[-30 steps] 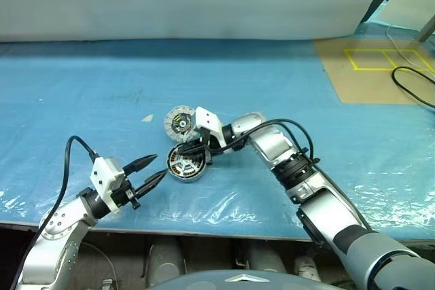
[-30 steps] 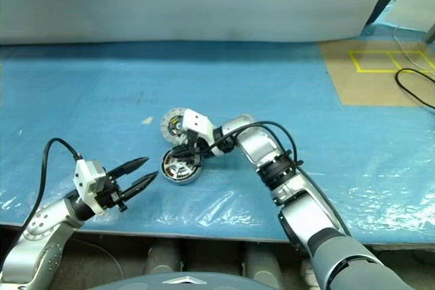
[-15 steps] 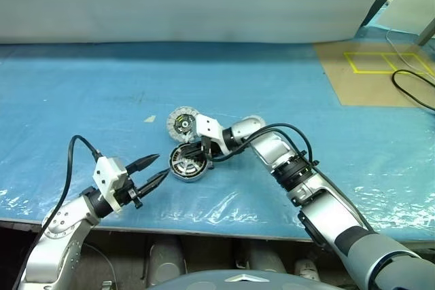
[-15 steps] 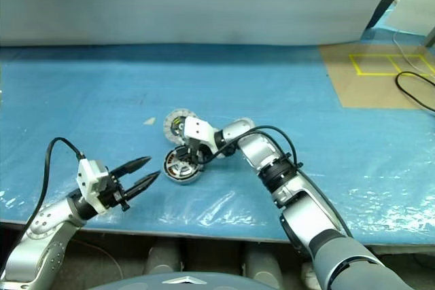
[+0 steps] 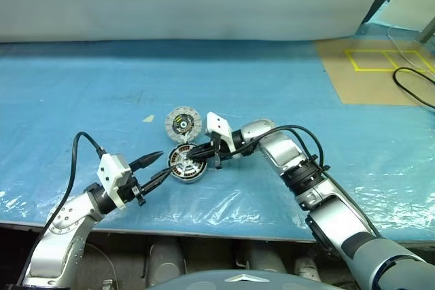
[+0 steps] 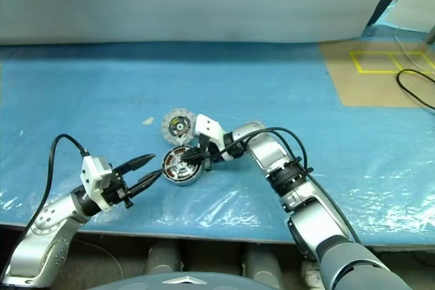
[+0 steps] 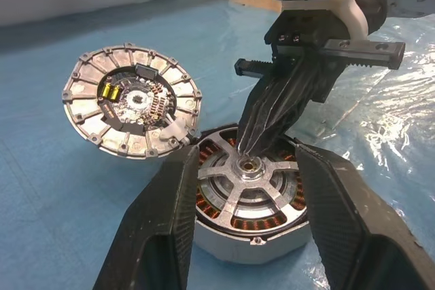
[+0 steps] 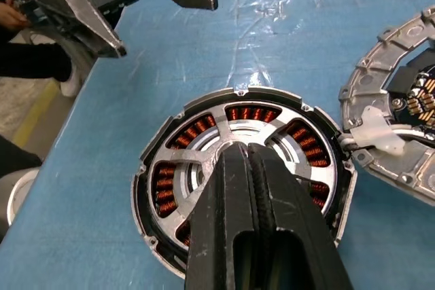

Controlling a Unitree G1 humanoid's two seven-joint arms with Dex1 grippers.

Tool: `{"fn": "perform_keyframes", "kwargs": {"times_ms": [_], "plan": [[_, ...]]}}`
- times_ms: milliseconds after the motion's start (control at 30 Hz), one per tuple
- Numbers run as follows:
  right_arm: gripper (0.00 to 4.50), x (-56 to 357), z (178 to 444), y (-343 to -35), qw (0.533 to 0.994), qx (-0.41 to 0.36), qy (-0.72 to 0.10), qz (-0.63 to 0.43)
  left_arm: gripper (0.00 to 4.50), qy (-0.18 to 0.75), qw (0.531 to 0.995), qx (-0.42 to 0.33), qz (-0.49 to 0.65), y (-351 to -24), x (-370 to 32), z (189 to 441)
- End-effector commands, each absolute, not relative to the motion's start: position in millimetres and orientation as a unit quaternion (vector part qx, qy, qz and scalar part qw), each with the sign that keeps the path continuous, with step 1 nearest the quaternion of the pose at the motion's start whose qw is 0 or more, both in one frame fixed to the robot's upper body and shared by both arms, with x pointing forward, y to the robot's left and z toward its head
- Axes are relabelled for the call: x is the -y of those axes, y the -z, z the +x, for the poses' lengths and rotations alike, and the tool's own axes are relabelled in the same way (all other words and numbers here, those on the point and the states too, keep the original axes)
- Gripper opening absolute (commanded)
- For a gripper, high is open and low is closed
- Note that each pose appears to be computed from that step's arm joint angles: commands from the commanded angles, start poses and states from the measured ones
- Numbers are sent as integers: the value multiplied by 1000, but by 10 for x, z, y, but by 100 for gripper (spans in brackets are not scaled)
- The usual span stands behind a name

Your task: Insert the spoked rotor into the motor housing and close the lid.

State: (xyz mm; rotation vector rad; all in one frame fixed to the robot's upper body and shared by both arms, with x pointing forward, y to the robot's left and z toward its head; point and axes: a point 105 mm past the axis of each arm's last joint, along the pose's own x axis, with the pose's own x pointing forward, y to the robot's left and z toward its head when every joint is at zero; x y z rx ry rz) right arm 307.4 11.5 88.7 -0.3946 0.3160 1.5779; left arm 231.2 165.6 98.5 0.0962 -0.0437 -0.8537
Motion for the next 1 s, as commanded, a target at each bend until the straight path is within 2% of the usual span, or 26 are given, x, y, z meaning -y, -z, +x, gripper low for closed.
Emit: {"fn": "perform_keyframes", "kwargs": {"times_ms": [33, 167, 333, 533, 733, 867, 1000], "plan": [[2, -107, 3111, -772, 680, -152, -688, -202, 238, 419, 906, 30, 50, -1030, -1638, 2296], [2, -17, 3123, -672, 665, -153, -687, -250, 238, 419, 906, 29, 50, -1026, -1640, 2296], [2, 81, 3115, -728, 657, -157, -695, -246, 238, 419, 906, 29, 49, -1023, -1634, 2298], [2, 91, 3143, -655, 661, -155, -686, -264, 238, 420, 906, 31, 49, -1026, -1626, 2310], [2, -72, 3210, -1188, 689, -101, -698, -164, 238, 419, 906, 32, 49, -1037, -1645, 2324], [2, -51, 3251, -1495, 699, -71, -697, -142, 238, 413, 909, 38, 48, -1061, -1670, 2364], [2, 22, 3232, -1627, 711, -62, -688, -133, 238, 389, 919, 58, 33, -1169, -1741, 2475]]}}
